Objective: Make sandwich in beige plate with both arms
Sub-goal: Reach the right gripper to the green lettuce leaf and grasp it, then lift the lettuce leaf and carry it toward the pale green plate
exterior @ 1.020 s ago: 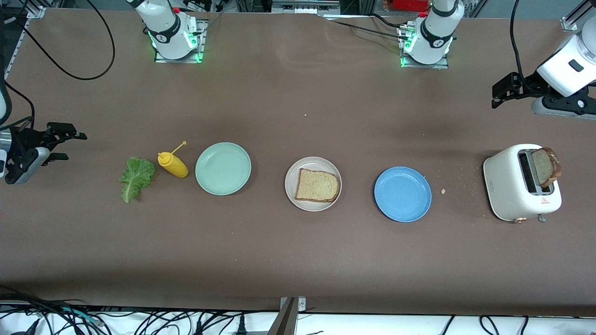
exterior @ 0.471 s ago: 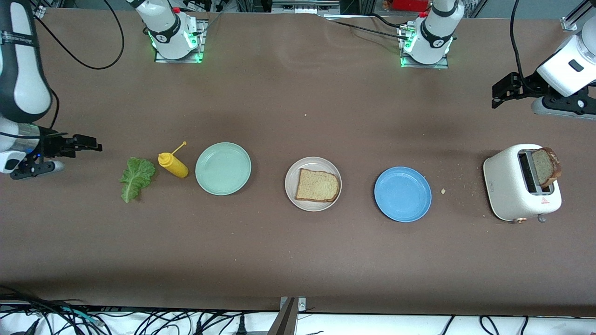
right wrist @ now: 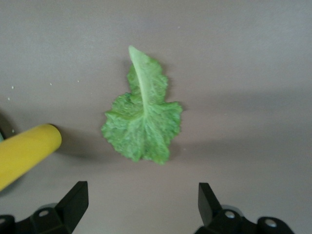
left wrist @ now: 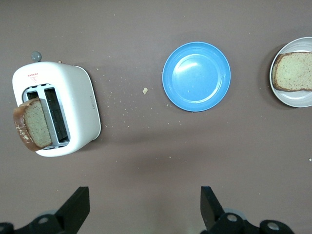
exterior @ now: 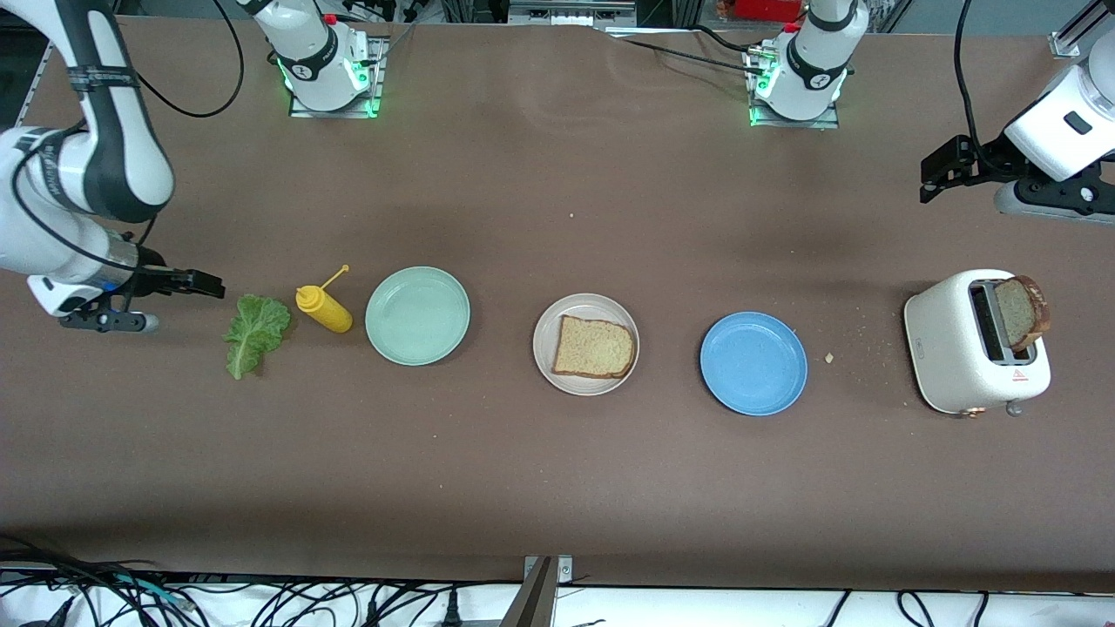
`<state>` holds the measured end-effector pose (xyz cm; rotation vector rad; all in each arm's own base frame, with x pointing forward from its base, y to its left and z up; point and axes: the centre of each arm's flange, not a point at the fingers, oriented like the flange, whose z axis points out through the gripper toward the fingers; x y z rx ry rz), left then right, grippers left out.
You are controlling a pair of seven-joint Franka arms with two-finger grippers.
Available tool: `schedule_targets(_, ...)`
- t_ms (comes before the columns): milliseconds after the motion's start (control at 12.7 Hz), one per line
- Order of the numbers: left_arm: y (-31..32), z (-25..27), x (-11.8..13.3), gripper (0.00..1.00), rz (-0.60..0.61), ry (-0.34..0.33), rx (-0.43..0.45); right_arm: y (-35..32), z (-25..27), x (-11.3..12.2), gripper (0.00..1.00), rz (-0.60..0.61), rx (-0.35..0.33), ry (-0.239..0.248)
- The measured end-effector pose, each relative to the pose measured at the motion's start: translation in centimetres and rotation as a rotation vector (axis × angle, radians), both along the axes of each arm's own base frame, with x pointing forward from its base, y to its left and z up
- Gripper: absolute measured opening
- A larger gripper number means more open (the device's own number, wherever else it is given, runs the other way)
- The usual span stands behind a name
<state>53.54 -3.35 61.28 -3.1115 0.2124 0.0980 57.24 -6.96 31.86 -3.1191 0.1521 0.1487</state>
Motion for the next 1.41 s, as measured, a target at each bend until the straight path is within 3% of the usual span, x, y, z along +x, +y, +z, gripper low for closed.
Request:
schedule_targets(628,0.0,0.0,0.0,1.00,0.000,0.000,0.000,0.8,-5.6,-2.6,1.00,-0.030,-0.010,-0.043)
schedule_targets(1020,0.0,0.0,0.0,1.00,0.000,0.000,0.000,0.7,-10.3,-1.7,1.00,-0.006,-0.009,-0.104)
schedule_targets(1413,0.0,0.0,0.0,1.00,0.000,0.000,0.000,0.6,-13.0,-1.0,0.99,-0.010,0.006,-0.112)
